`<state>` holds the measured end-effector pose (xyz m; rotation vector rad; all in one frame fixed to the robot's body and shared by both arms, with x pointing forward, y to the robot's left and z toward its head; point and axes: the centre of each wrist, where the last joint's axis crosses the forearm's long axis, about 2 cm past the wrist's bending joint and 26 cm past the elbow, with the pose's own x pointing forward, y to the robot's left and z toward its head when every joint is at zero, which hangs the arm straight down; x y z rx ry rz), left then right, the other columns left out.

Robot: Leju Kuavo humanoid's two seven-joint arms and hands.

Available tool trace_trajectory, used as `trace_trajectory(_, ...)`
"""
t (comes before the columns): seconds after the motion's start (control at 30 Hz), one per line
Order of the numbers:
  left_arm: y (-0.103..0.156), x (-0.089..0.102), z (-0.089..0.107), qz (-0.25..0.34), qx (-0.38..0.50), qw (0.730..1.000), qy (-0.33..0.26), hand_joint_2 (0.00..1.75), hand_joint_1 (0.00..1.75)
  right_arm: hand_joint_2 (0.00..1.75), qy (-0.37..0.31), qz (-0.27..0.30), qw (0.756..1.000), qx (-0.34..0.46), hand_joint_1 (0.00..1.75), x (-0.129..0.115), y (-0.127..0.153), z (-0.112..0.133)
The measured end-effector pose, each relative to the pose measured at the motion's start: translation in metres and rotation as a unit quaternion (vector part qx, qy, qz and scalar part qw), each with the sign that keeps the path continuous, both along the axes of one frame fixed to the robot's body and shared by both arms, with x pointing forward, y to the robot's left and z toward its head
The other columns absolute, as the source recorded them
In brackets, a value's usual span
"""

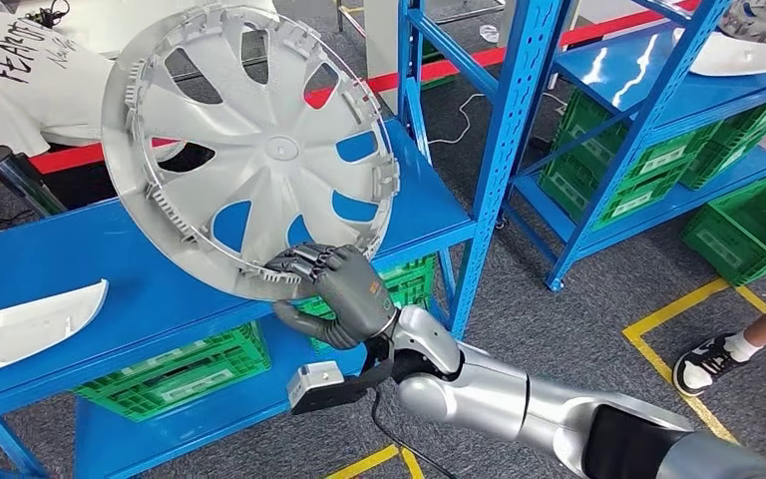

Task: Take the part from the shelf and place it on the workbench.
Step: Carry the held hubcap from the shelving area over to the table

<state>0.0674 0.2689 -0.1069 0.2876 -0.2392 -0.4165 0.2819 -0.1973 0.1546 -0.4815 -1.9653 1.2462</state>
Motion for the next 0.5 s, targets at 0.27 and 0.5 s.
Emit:
trace_trajectory(0.27,0.002,0.002,0.000,-0.004,-0.001,1.000,0.001,1.75,0.00,1.75,0.007,0.004,1.000,-0.004,1.75,-0.016,0.009,-0.003)
trace_trajectory(0.5,0.005,0.002,0.000,0.015,-0.004,1.000,-0.004,1.75,0.00,1.75,0.008,0.041,0.999,0.003,1.75,0.008,0.029,0.018)
